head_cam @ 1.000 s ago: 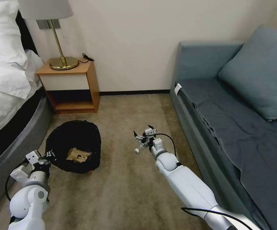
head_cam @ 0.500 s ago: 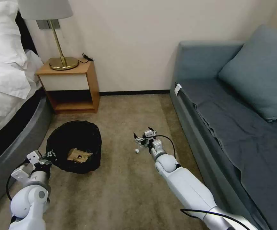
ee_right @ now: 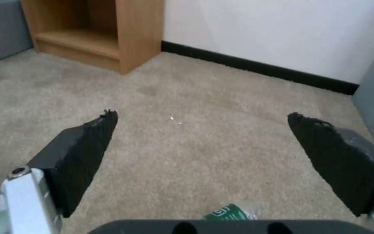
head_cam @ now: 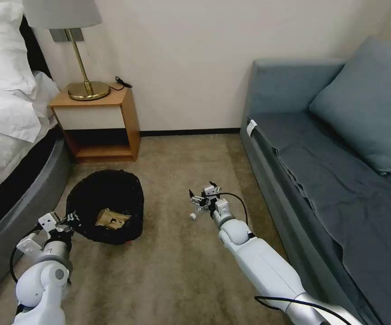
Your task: Pick up the trash bin, then pick up the garbage on the floor and place it into the trash bin.
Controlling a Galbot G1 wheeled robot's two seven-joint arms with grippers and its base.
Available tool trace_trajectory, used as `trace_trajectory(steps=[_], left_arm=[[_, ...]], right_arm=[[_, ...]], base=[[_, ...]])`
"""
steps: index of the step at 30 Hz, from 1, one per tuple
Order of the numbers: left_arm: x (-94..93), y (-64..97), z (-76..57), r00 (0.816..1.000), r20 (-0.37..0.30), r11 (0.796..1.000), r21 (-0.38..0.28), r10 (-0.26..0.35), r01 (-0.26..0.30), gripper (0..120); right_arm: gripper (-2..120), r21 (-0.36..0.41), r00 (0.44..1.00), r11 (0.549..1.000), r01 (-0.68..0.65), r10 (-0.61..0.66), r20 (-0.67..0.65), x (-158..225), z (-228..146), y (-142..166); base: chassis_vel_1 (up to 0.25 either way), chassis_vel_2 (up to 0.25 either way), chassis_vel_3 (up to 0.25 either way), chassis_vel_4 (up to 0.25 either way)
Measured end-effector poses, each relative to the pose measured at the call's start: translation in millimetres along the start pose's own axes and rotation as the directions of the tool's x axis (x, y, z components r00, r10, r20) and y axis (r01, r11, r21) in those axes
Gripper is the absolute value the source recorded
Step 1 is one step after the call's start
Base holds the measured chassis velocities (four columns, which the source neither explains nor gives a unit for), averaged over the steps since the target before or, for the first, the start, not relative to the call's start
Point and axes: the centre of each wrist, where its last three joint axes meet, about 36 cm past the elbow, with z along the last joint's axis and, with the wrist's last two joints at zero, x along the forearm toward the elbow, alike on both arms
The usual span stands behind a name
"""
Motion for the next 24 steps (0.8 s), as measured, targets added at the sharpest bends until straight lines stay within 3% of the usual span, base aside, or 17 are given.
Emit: trace_trajectory(steps=[24], left_arm=[[4.7,-0.6,-1.0,1.000,0.000,1.000,0.000,0.007,-0.007,4]], right_arm=[[100,-0.006,1.000,1.000,0.007,-0.007,-0.031,2,11,10]], base=[[0.000,0.000,0.000,0.000]])
